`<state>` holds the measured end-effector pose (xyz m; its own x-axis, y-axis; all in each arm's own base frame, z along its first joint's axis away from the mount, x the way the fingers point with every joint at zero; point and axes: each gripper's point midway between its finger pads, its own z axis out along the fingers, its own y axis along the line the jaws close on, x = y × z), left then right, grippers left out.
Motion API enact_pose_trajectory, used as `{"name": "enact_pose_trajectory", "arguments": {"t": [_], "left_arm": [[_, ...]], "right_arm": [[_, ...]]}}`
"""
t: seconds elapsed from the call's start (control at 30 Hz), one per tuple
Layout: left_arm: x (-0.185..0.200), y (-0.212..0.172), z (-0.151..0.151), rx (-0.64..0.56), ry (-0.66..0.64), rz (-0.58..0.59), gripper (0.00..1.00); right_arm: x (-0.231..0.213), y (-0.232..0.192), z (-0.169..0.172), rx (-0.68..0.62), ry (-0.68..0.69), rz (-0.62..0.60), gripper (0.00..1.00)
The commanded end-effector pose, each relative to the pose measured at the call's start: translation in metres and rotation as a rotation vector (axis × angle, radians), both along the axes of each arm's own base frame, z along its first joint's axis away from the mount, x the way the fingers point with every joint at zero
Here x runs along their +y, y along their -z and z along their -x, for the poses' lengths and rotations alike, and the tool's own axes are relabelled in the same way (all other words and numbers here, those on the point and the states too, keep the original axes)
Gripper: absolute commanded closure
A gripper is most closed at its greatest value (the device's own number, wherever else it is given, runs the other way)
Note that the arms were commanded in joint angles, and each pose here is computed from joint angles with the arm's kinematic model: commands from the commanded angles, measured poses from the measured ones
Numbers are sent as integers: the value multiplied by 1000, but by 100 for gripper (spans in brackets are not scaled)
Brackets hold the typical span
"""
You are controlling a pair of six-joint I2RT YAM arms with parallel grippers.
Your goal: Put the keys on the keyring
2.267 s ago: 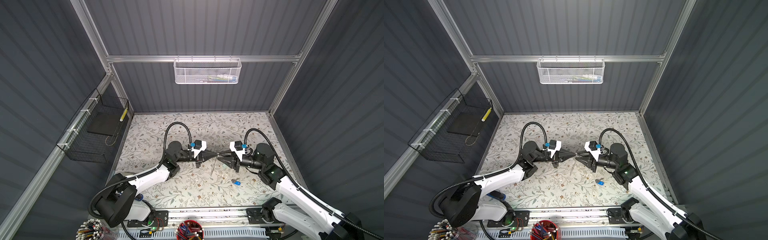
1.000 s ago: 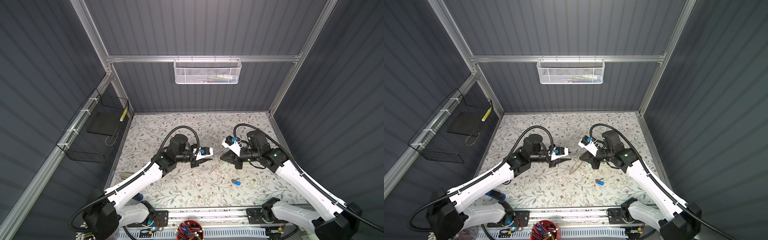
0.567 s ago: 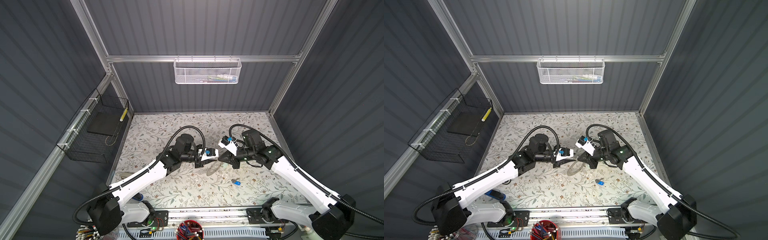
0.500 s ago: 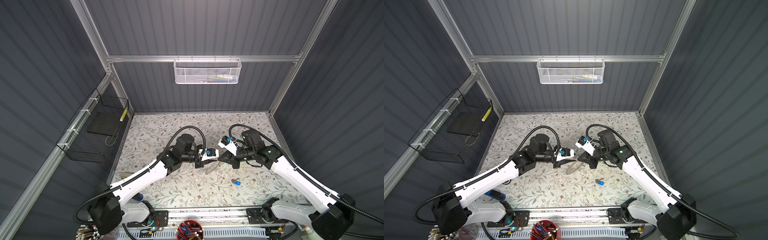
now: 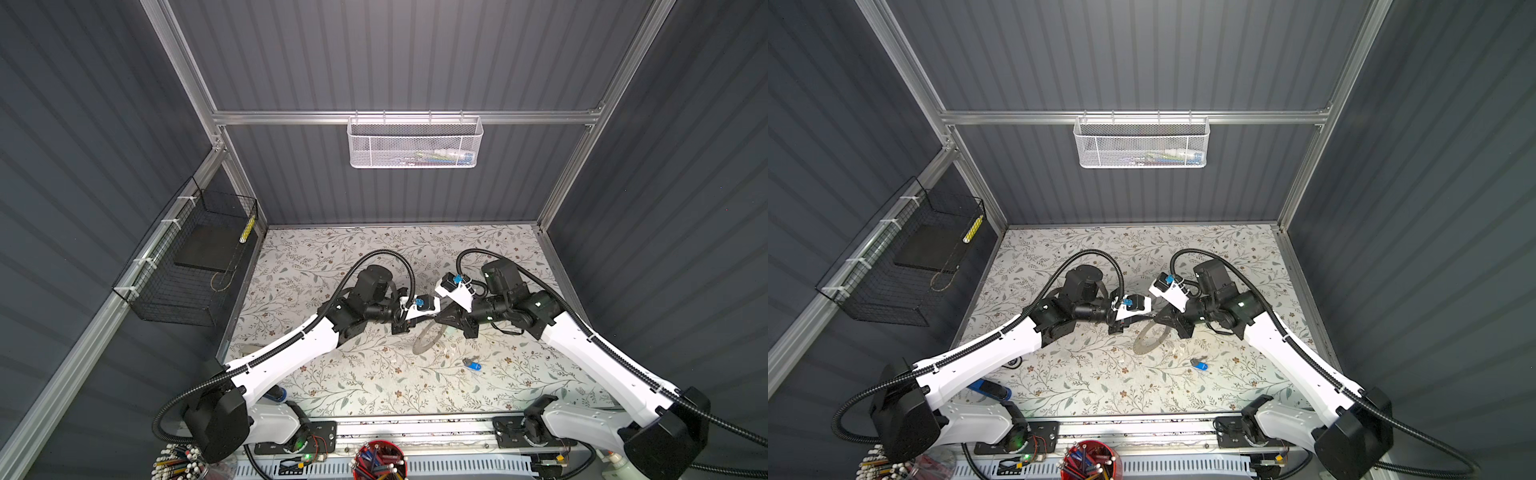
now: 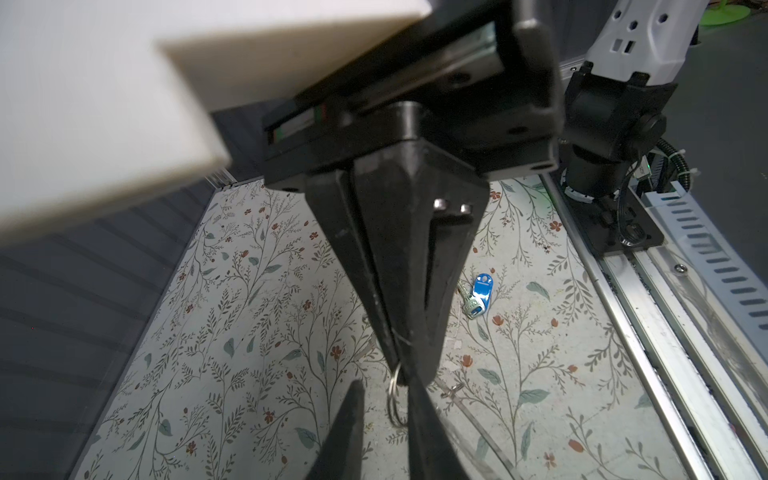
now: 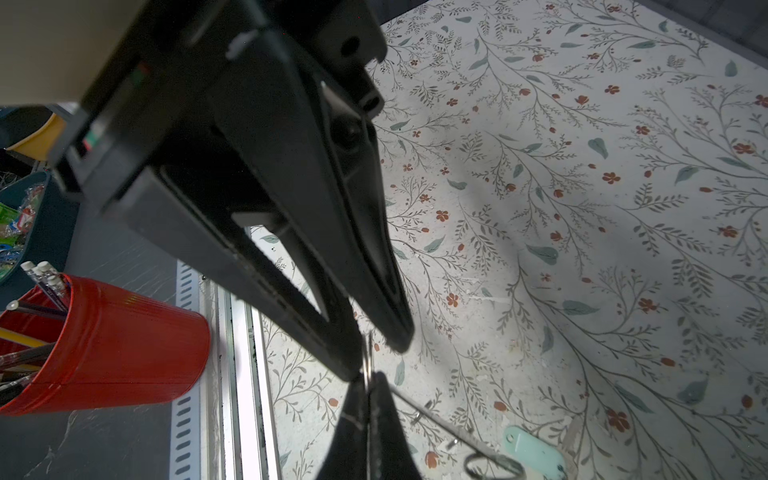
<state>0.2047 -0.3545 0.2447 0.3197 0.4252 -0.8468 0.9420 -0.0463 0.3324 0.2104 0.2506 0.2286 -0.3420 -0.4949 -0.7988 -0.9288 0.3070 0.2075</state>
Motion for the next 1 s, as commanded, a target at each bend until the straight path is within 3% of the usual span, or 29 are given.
{"name": "enact_pose_trajectory", "arguments": {"t": [0.0,0.17,0.23,0.33,0.6,0.97], "left_arm": [[-3,-2,5,11,37,-12,83],[-6,-1,12,46,74,-5,91],[-7,-4,17,64,100,13,100],[-10,-7,18,100,100,36,100],[-1,-26,-4,188,-11,194,100],[8,-33,-22,252,-82,341,100]], "right_arm": [[5,-20,-1,-80,-29,-42,100],[5,-19,-2,-127,-38,-42,100],[2,-28,-1,-177,-28,-59,98],[-2,-29,-7,-215,18,-60,81],[-16,-38,-17,-256,165,-163,53],[-23,-34,-30,-167,281,-228,44]]}}
